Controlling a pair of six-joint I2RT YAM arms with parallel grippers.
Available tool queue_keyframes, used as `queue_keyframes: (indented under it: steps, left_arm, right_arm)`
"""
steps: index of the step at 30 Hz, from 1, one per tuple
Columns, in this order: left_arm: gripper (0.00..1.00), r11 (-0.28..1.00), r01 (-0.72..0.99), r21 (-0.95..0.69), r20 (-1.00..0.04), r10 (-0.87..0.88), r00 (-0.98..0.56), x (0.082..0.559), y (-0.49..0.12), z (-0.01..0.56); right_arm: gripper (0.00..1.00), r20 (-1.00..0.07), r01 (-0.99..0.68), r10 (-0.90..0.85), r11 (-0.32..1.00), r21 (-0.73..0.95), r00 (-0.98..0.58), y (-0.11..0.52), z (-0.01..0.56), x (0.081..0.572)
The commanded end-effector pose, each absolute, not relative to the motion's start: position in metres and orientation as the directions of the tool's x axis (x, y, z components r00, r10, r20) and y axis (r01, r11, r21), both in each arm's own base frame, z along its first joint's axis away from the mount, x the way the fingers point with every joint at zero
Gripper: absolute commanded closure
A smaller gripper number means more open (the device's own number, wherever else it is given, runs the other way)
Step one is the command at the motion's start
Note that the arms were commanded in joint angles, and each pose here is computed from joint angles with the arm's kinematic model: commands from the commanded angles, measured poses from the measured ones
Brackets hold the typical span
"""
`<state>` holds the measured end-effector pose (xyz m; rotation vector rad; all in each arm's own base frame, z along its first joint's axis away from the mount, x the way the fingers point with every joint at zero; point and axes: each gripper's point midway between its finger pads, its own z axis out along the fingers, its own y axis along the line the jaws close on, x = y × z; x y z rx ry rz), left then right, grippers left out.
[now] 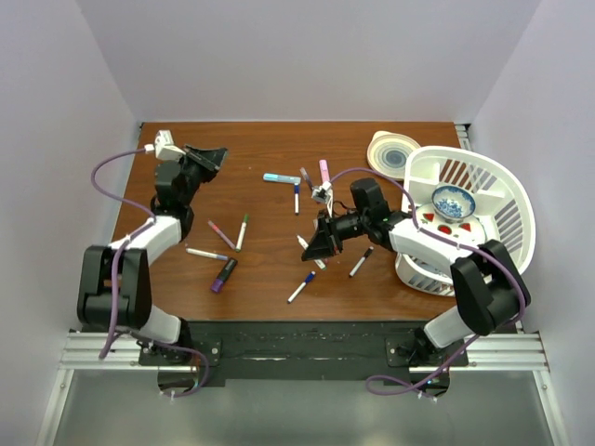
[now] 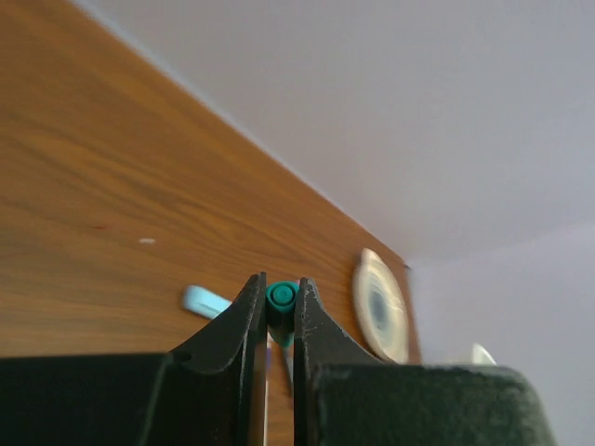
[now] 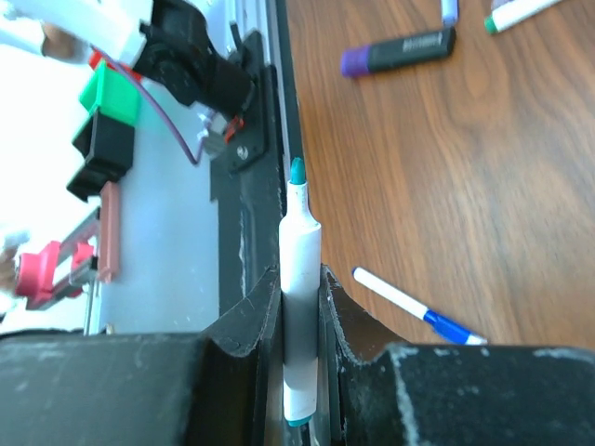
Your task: Open the pen caps
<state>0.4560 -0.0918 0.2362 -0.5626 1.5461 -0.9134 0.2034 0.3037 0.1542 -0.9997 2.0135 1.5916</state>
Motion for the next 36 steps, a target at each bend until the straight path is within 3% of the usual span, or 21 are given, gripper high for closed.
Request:
queue_keyframes:
  steps: [1,12,15,17,19,23,24,29,32,33,35,36]
  left_arm:
    - [1.00,0.587,-0.310,-0.748,-0.543,-0.810,-0.223,0.490,-0.007,0.130]
    - [0.99,0.600,-0.619,-0.506,-0.545,-0.779,-0.309,0.522,0.077,0.040]
    - [0.82,0.596,-0.674,-0.436,-0.529,-0.776,-0.344,0.519,0.085,0.024]
    - [0.80,0.593,-0.677,-0.435,-0.517,-0.780,-0.352,0.522,0.088,0.021]
    - [0.73,0.590,-0.680,-0.436,-0.505,-0.786,-0.358,0.520,0.088,0.021]
    - [0.50,0.592,-0.663,-0.458,-0.520,-0.784,-0.340,0.519,0.093,0.041]
    - [0.44,0.597,-0.652,-0.467,-0.530,-0.779,-0.334,0.519,0.094,0.052]
    - [0.35,0.617,-0.564,-0.549,-0.533,-0.778,-0.332,0.512,0.083,0.102]
    - [0.29,0.636,-0.318,-0.703,-0.556,-0.770,-0.313,0.510,0.049,0.163]
    - [0.27,0.644,-0.226,-0.731,-0.582,-0.761,-0.285,0.502,0.039,0.198]
    - [0.18,0.654,-0.115,-0.747,-0.596,-0.737,-0.318,0.482,0.018,0.209]
    - [0.18,0.695,-0.050,-0.717,-0.653,-0.695,-0.301,0.468,0.014,0.232]
  right_arm:
    - [1.00,-0.738,-0.793,-0.314,0.095,0.602,-0.597,0.305,0.166,0.211]
    - [1.00,-0.765,-0.835,-0.344,0.132,0.535,-0.544,0.299,0.163,0.218]
    - [1.00,-0.769,-0.842,-0.348,0.151,0.518,-0.536,0.298,0.163,0.221]
    - [1.00,-0.769,-0.845,-0.354,0.166,0.508,-0.532,0.297,0.162,0.223]
    - [1.00,-0.769,-0.847,-0.357,0.175,0.502,-0.530,0.296,0.160,0.224]
    - [1.00,-0.776,-0.864,-0.381,0.219,0.453,-0.503,0.292,0.158,0.233]
    - [1.00,-0.775,-0.866,-0.388,0.227,0.445,-0.500,0.291,0.157,0.234]
    - [1.00,-0.769,-0.871,-0.419,0.317,0.374,-0.483,0.288,0.157,0.259]
    - [0.97,-0.742,-0.866,-0.467,0.382,0.321,-0.481,0.296,0.156,0.290]
    - [0.92,-0.720,-0.864,-0.500,0.414,0.288,-0.480,0.301,0.150,0.299]
    - [0.91,-0.669,-0.846,-0.546,0.466,0.257,-0.504,0.314,0.143,0.325]
    - [0.91,-0.656,-0.847,-0.563,0.471,0.246,-0.504,0.325,0.142,0.328]
